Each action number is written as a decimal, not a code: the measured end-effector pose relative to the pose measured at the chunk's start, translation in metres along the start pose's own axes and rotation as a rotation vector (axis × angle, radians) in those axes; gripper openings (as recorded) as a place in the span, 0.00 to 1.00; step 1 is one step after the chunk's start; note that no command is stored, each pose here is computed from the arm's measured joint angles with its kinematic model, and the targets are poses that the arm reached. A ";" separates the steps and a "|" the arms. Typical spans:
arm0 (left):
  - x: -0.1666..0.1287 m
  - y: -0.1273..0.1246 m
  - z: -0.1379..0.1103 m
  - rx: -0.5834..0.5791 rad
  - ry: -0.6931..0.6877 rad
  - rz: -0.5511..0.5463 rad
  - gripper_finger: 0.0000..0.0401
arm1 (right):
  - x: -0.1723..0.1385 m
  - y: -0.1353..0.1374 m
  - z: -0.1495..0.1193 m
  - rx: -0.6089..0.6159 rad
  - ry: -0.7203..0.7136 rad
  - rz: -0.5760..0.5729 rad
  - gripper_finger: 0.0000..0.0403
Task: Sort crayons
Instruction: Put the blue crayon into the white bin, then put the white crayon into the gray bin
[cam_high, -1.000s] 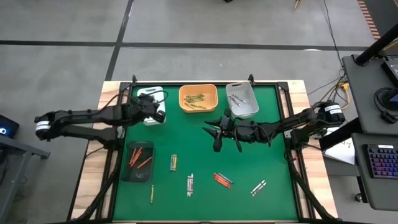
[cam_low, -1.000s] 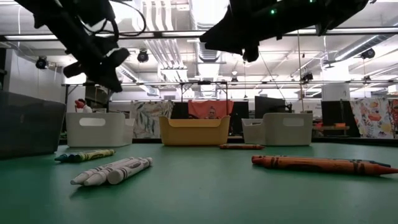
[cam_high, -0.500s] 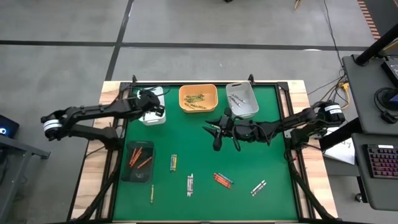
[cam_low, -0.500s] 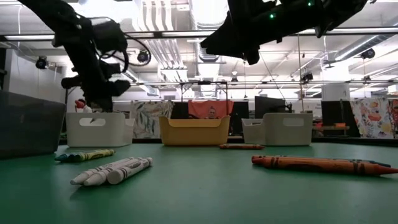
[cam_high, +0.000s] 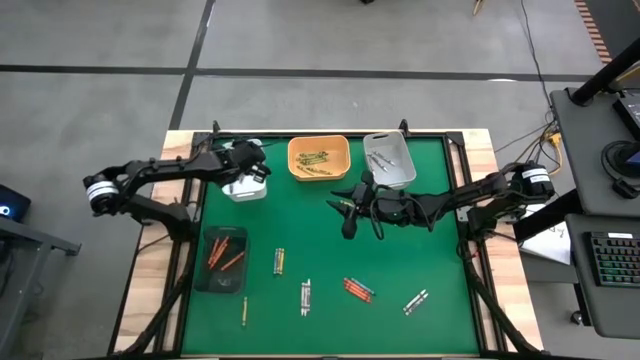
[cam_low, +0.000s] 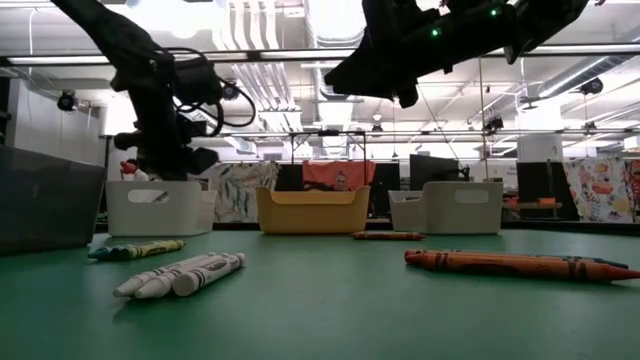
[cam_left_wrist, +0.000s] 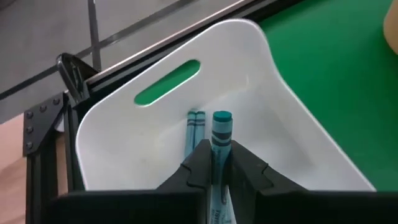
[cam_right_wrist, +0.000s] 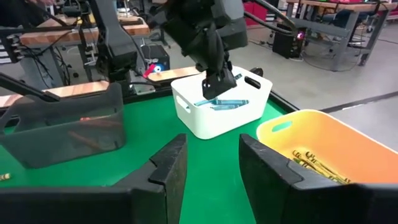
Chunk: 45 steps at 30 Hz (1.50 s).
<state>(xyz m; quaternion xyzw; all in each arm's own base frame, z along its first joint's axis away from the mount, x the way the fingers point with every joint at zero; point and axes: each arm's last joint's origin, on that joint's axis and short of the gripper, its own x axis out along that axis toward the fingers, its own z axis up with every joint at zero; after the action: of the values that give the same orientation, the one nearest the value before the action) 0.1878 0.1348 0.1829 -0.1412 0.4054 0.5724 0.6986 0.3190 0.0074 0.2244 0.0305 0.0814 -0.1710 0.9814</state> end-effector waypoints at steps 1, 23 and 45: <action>0.001 -0.002 0.002 0.006 0.002 0.002 0.04 | 0.000 0.000 -0.001 -0.002 0.005 0.000 0.34; 0.007 -0.008 0.003 0.022 0.019 0.015 0.14 | 0.000 0.000 -0.004 0.016 0.044 -0.005 0.35; -0.103 -0.037 -0.014 0.101 -0.346 -0.357 0.14 | 0.000 0.004 0.001 0.110 0.057 0.124 0.35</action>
<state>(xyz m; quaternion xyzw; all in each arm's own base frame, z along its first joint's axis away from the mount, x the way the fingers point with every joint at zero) 0.2143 0.0439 0.2393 -0.0754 0.2762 0.4346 0.8539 0.3202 0.0111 0.2260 0.0942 0.0977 -0.1132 0.9843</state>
